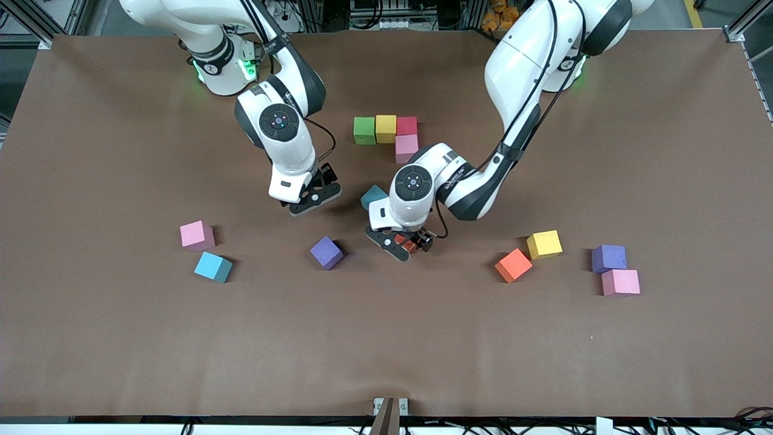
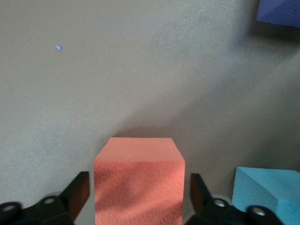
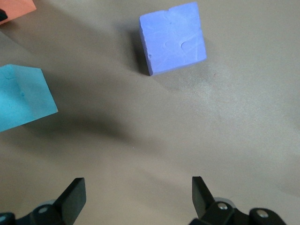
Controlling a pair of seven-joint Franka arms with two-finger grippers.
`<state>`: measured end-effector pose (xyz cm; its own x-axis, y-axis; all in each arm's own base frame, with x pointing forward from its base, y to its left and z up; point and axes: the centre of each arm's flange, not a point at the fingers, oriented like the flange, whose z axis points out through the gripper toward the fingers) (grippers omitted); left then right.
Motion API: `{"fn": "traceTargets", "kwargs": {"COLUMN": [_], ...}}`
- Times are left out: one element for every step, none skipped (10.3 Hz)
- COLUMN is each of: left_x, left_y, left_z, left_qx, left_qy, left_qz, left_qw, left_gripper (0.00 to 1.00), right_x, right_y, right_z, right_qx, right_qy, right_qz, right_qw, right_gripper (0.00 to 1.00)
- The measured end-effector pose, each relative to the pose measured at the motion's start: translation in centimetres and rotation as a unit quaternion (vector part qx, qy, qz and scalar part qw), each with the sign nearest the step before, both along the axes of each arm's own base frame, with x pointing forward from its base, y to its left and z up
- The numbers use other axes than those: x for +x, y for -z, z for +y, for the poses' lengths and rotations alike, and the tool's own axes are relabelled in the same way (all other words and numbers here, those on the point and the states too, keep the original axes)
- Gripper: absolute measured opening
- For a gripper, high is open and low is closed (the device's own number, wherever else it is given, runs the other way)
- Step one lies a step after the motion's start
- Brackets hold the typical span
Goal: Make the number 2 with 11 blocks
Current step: 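Lift the orange cube while the right gripper grasps the cyan cube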
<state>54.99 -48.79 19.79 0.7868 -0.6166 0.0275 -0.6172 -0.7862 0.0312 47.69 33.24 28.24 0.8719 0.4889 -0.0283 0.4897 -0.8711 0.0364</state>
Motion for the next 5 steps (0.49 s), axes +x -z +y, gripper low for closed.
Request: {"fn": "traceTargets", "kwargs": {"left_x": [0.0, 0.1, 0.1, 0.4, 1.0], "left_y": [0.2, 0.1, 0.0, -0.2, -0.9], "left_z": [0.0, 0.0, 0.0, 0.0, 0.2], "left_qx": [0.0, -0.001, -0.002, -0.004, -0.006], "left_qy": [0.0, 0.0, -0.001, -0.002, -0.006], "left_qz": [0.0, -0.001, -0.002, -0.005, -0.012], "left_qw": [1.0, 1.0, 1.0, 1.0, 1.0], "left_gripper": [0.74, 0.61, 0.6, 0.59, 0.59], "right_x": [0.0, 0.0, 0.0, 0.0, 0.0], "right_y": [0.0, 0.0, 0.0, 0.0, 0.1], "right_z": [0.0, 0.0, 0.0, 0.0, 0.0], "right_qx": [0.0, 0.0, 0.0, 0.0, 0.0], "right_qy": [0.0, 0.0, 0.0, 0.0, 0.0], "right_qz": [0.0, 0.0, 0.0, 0.0, 0.001], "right_qw": [1.0, 1.0, 1.0, 1.0, 1.0], "right_gripper": [1.0, 1.0, 1.0, 1.0, 1.0]}}
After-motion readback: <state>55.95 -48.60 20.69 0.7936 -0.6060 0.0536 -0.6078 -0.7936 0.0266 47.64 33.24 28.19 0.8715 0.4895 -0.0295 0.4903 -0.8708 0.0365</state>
